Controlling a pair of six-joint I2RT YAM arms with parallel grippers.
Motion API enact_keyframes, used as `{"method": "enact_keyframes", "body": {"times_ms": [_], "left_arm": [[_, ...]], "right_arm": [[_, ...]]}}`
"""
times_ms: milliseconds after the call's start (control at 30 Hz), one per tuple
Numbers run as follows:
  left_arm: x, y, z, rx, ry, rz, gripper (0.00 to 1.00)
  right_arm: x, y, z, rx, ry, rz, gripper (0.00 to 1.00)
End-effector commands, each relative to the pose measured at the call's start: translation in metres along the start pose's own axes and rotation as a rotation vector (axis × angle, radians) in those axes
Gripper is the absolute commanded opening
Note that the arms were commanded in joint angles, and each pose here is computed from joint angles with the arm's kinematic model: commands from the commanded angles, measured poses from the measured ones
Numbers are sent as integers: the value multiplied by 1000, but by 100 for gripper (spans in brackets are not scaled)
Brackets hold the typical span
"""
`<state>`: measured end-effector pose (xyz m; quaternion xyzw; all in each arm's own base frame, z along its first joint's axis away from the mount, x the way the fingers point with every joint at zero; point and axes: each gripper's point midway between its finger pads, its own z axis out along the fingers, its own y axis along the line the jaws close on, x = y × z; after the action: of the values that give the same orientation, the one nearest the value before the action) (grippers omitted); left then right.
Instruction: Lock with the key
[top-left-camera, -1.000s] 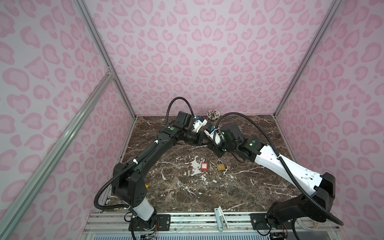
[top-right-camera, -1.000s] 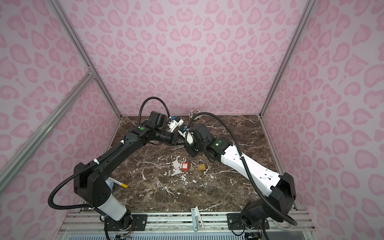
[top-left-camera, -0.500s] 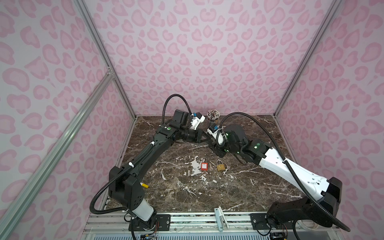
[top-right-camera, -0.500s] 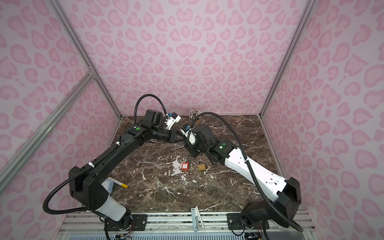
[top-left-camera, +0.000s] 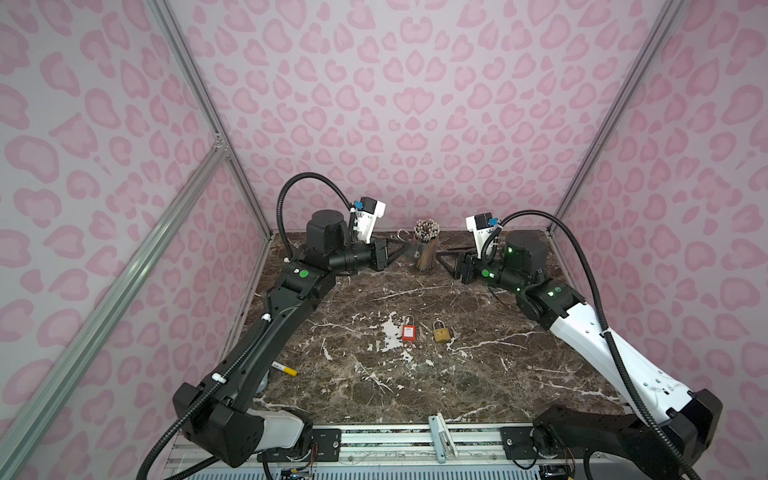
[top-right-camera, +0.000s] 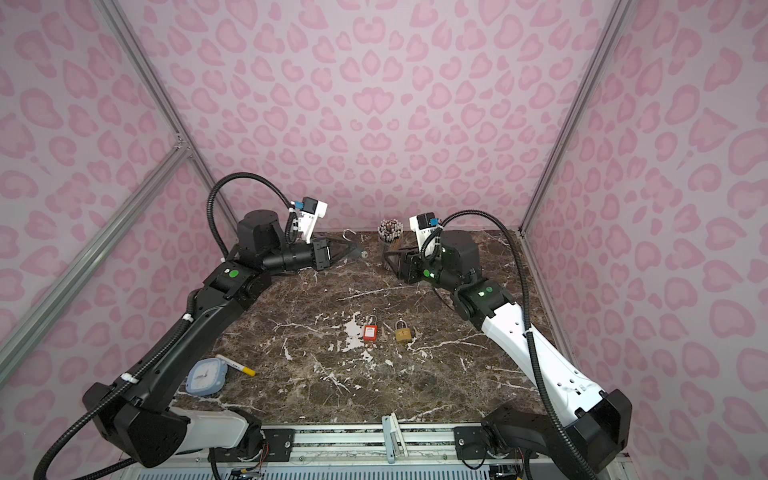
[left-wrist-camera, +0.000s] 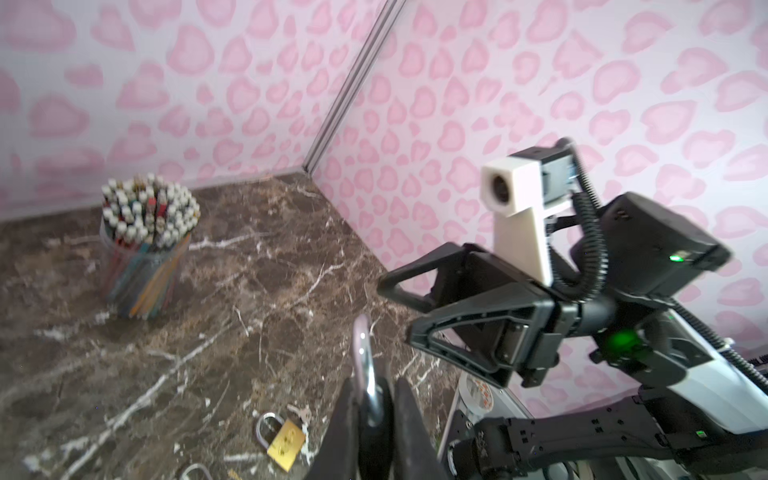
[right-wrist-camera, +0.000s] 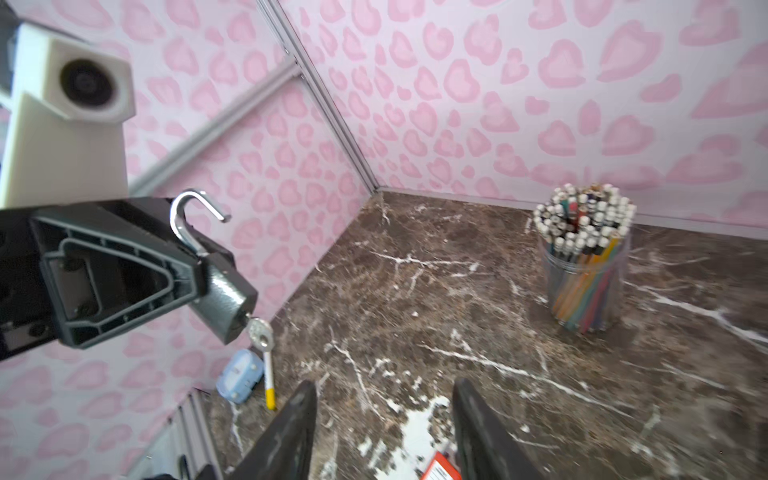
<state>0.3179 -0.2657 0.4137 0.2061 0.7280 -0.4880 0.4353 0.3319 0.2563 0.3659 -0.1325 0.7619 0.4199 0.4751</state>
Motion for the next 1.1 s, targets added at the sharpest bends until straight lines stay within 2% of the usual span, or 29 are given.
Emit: {"method": "enact_keyframes", "body": {"times_ms": [0, 167, 300, 433, 533, 867, 1067], "left_arm": [[-47, -20, -16, 25, -191, 80, 4], [-71, -36, -27, 110, -254, 48, 4], [-83, -54, -32, 226, -272, 30, 4], [-90, -67, -38, 291, -293, 26, 4], [-94, -73, -41, 316, -294, 22, 4], [-89, -71, -38, 349, -271, -8, 4], [-88, -67, -38, 353, -276, -22, 4]], "right_arm": [[-43, 41, -1, -231, -130, 111, 54], [-64, 72, 9, -341, -155, 111, 54], [-80, 93, 9, -426, -191, 146, 54], [-87, 113, 14, -487, -176, 159, 54], [-91, 122, 16, -526, -181, 171, 52], [-93, 139, 22, -607, -180, 199, 35], [-95, 143, 18, -628, -184, 204, 33]]}}
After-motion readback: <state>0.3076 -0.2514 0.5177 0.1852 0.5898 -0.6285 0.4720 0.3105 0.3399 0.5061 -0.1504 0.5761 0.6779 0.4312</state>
